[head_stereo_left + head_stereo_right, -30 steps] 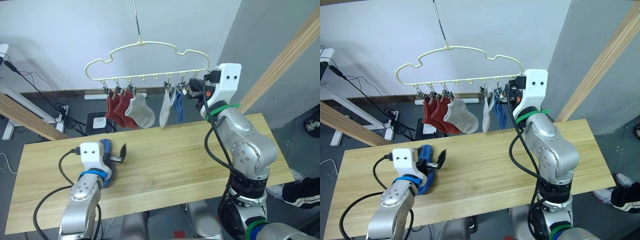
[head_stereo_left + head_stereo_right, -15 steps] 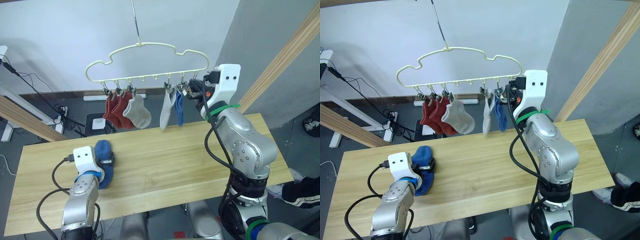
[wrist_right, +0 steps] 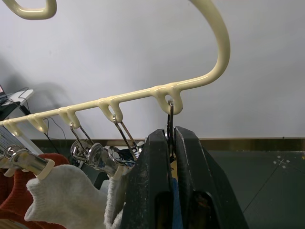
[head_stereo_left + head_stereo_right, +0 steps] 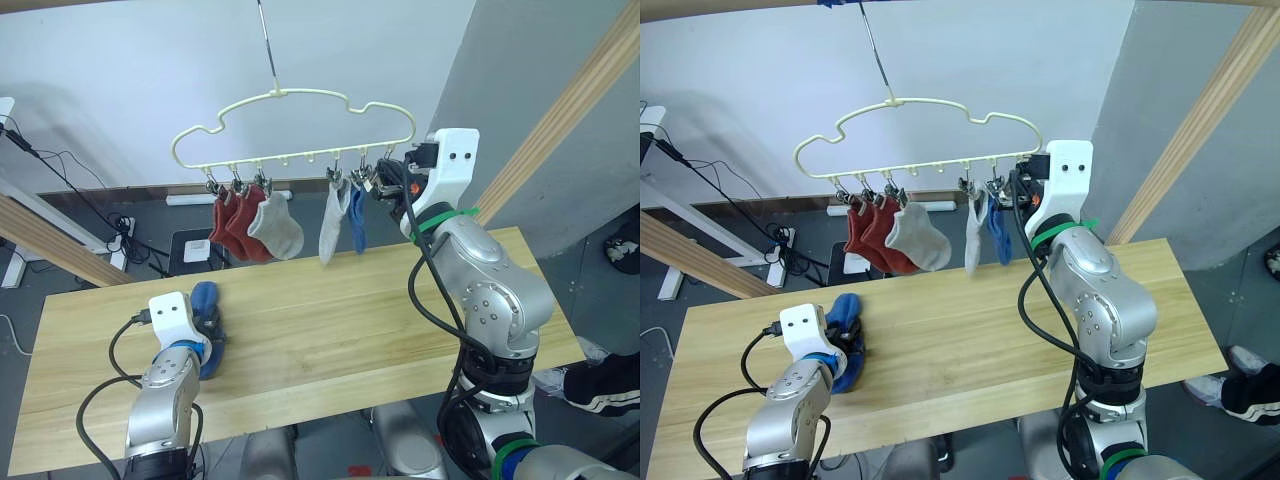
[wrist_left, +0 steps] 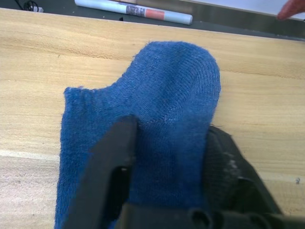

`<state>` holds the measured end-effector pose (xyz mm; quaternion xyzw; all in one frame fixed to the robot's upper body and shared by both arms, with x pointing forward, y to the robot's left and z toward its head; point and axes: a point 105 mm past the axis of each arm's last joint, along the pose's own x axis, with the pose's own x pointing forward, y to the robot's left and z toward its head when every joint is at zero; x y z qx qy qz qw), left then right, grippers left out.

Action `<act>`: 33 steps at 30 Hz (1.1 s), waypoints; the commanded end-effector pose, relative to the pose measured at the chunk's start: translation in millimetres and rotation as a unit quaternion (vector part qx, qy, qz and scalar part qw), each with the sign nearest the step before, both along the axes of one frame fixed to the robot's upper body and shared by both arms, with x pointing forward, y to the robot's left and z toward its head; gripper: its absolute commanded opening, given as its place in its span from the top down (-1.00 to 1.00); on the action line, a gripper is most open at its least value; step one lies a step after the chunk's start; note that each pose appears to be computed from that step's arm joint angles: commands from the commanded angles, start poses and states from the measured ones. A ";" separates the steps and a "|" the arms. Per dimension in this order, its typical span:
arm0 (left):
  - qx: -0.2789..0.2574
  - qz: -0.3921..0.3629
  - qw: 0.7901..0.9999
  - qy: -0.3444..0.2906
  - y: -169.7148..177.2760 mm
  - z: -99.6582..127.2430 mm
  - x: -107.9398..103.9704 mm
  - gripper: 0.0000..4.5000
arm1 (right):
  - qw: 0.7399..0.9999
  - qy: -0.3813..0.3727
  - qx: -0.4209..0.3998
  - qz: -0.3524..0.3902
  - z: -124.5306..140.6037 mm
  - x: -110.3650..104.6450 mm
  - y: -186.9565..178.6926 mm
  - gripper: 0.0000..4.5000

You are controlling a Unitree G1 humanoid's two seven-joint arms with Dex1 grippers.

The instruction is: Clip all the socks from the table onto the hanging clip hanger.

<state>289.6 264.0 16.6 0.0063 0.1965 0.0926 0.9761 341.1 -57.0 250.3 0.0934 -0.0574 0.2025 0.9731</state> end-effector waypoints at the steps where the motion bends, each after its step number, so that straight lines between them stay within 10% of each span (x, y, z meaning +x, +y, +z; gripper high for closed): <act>1: -0.008 -0.029 0.999 0.014 -9.8 -8.0 -7.4 0.59 | 1.000 -0.029 0.006 0.009 11.7 -5.5 2.6 1.00; 5: 0.017 -0.203 0.979 -0.027 -67.0 7.6 -2.4 0.98 | 0.999 -0.031 0.006 0.005 12.1 -5.3 1.3 1.00; 9: 0.044 -0.415 0.900 -0.123 -144.0 43.3 -1.5 0.98 | 0.999 -0.033 0.005 0.001 12.7 -4.8 -0.9 1.00; 17: 0.004 -0.537 0.808 -0.241 -213.3 93.7 6.6 0.98 | 0.999 -0.035 0.002 -0.006 13.8 -4.0 -3.7 1.00; 33: 0.032 -0.356 0.854 -0.379 -236.6 139.2 43.3 0.98 | 0.999 -0.039 -0.001 -0.018 16.7 -3.8 -6.7 1.00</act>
